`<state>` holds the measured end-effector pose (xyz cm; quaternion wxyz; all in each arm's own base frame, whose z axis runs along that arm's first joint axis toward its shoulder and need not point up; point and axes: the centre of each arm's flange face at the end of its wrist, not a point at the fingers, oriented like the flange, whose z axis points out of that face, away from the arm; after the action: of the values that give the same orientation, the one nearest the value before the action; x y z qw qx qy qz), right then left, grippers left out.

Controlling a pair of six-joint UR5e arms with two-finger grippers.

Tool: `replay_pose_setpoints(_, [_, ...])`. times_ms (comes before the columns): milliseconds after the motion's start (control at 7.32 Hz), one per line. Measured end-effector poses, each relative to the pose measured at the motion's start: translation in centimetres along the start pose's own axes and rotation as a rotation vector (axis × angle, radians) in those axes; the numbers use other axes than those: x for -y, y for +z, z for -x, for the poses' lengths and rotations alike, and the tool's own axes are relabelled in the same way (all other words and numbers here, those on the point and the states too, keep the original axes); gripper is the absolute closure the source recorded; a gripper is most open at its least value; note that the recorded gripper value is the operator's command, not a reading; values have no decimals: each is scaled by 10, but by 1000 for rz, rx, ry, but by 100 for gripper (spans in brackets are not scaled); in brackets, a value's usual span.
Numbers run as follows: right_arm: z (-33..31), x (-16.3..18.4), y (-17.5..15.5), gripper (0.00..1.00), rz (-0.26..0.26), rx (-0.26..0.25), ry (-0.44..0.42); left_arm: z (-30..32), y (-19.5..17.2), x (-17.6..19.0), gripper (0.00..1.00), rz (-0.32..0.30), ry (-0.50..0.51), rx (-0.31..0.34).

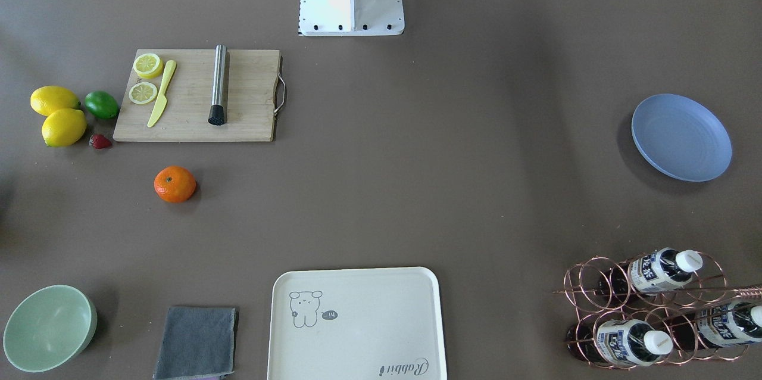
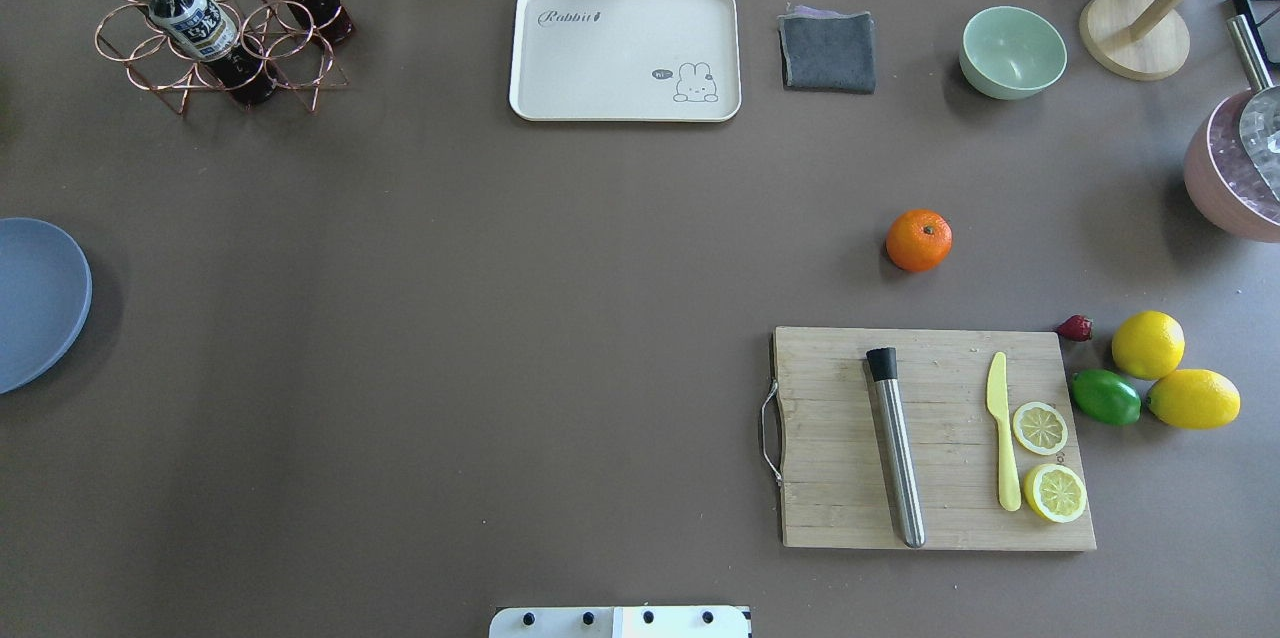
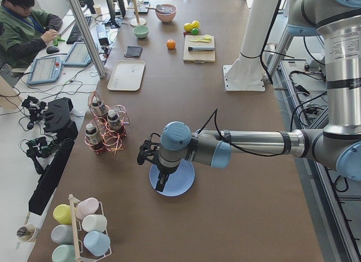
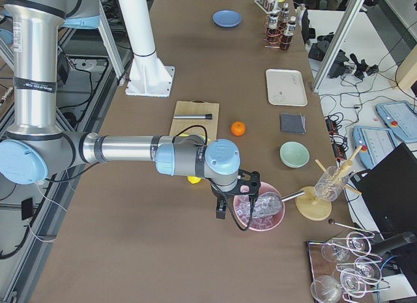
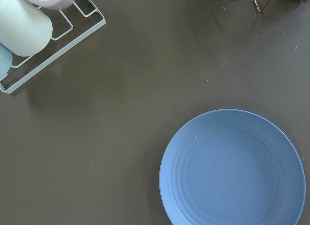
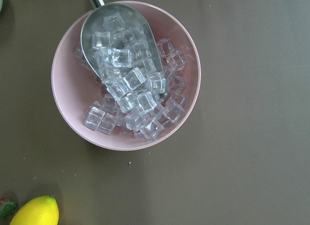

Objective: Pick orange to plate

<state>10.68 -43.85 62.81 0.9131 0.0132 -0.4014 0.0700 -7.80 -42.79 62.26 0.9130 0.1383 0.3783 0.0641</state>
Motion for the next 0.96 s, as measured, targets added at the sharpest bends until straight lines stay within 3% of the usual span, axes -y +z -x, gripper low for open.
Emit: replay_pose_setpoints(957, [0, -1, 0, 0, 1, 2, -4, -3, -2, 4, 2, -7, 6, -9])
